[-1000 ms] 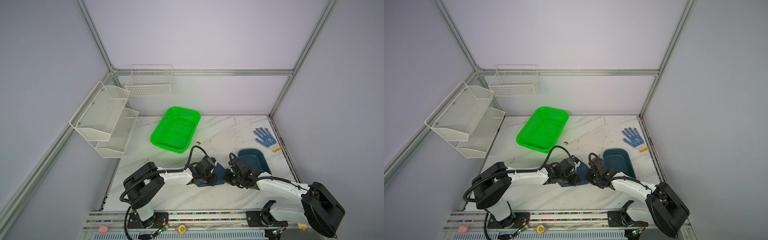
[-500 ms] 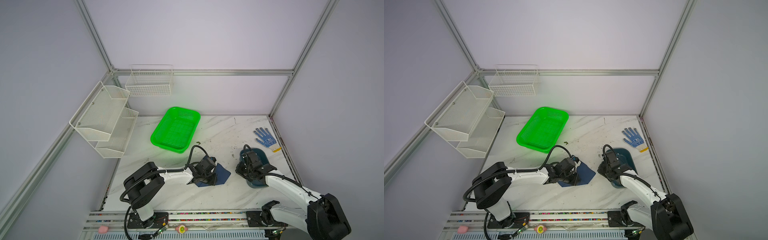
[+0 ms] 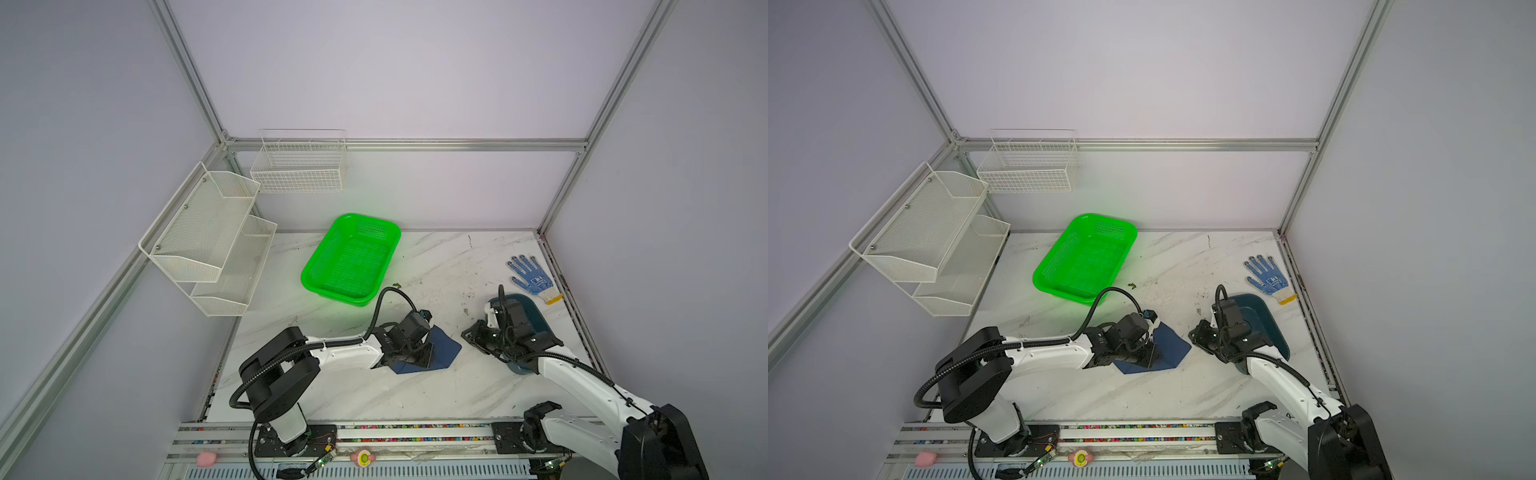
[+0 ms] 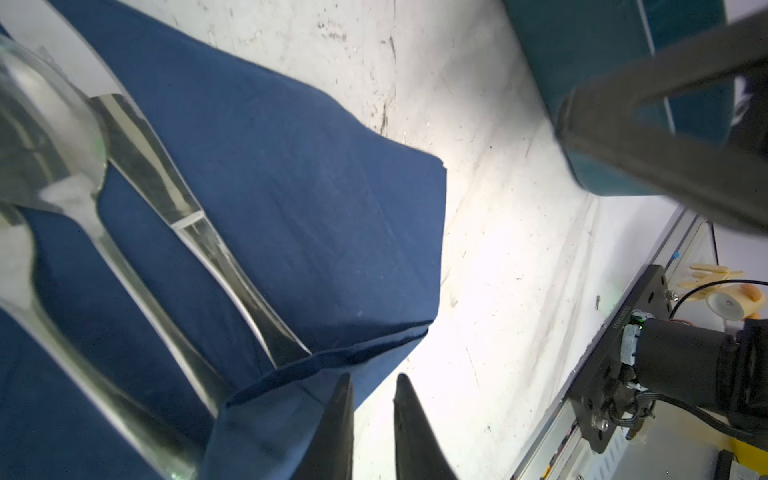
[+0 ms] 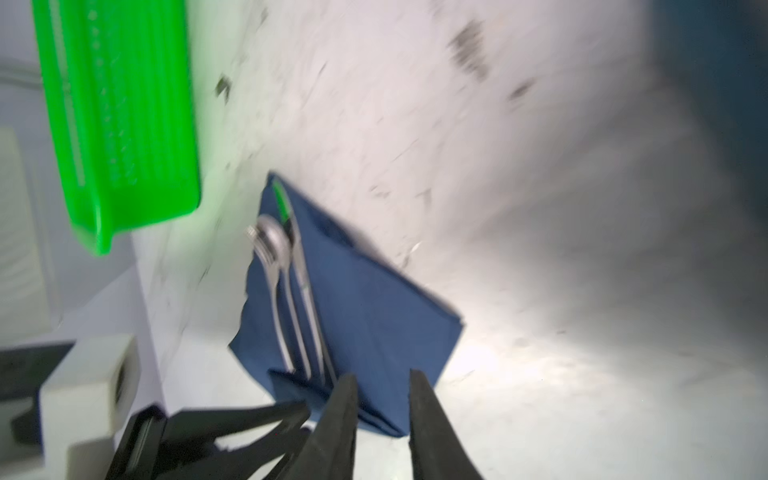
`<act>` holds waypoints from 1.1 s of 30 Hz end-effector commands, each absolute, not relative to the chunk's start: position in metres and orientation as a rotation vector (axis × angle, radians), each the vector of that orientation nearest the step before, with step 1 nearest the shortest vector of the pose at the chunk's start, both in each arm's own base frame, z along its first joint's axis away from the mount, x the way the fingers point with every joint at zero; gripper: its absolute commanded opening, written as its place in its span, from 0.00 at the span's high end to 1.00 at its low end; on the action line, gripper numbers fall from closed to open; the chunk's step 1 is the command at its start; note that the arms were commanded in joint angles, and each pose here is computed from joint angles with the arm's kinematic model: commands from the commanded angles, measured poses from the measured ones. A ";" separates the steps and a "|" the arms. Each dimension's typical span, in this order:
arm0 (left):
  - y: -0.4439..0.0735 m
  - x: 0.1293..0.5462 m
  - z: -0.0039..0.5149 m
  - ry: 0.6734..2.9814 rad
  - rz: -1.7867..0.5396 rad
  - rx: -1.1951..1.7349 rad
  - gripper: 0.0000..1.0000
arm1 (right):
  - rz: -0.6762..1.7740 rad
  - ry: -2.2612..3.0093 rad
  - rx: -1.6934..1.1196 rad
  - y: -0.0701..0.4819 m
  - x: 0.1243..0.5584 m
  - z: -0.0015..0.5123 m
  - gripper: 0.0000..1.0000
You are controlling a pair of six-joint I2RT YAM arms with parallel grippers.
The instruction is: Place the utensils on the paper napkin and roll it up
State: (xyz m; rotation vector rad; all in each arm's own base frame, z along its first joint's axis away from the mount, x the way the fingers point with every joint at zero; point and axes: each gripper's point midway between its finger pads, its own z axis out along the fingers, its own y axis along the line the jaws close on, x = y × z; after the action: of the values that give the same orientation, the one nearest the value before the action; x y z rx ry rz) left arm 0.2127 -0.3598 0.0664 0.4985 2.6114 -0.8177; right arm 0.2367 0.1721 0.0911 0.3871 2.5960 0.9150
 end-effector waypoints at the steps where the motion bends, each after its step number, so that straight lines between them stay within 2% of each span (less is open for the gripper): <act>1: -0.364 0.219 0.083 2.557 -0.831 0.497 0.81 | 1.061 2.667 0.190 0.221 0.210 0.092 0.76; 4: -0.364 0.219 0.090 2.535 -0.851 0.482 0.81 | 1.006 2.742 0.192 0.232 0.201 0.075 0.83; 6: -0.358 0.220 0.094 2.517 -0.839 0.466 0.81 | 1.057 2.737 0.178 0.241 0.197 0.072 0.87; 9: -0.349 0.221 0.099 2.508 -0.797 0.446 0.81 | 1.125 2.742 0.146 0.252 0.191 0.070 0.89; 19: -0.318 0.222 0.101 2.510 -0.699 0.340 0.80 | 1.043 2.823 0.149 0.256 0.189 0.041 0.90; 23: -0.294 0.225 0.088 2.552 -0.623 0.211 0.72 | 0.992 2.832 0.179 0.252 0.192 0.032 0.90; 27: -0.292 0.228 0.084 2.574 -0.680 0.164 0.62 | 0.987 2.830 0.181 0.251 0.193 0.032 0.89; 33: -0.292 0.237 0.073 2.607 -0.684 0.125 0.56 | 0.971 2.838 0.178 0.249 0.191 0.030 0.89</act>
State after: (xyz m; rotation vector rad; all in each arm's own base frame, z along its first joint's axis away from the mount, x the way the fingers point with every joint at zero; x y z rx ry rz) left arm 0.2370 -0.2933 0.0842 0.1491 2.5836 -0.6682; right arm 0.1913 0.2510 0.0328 0.1693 2.8393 0.9944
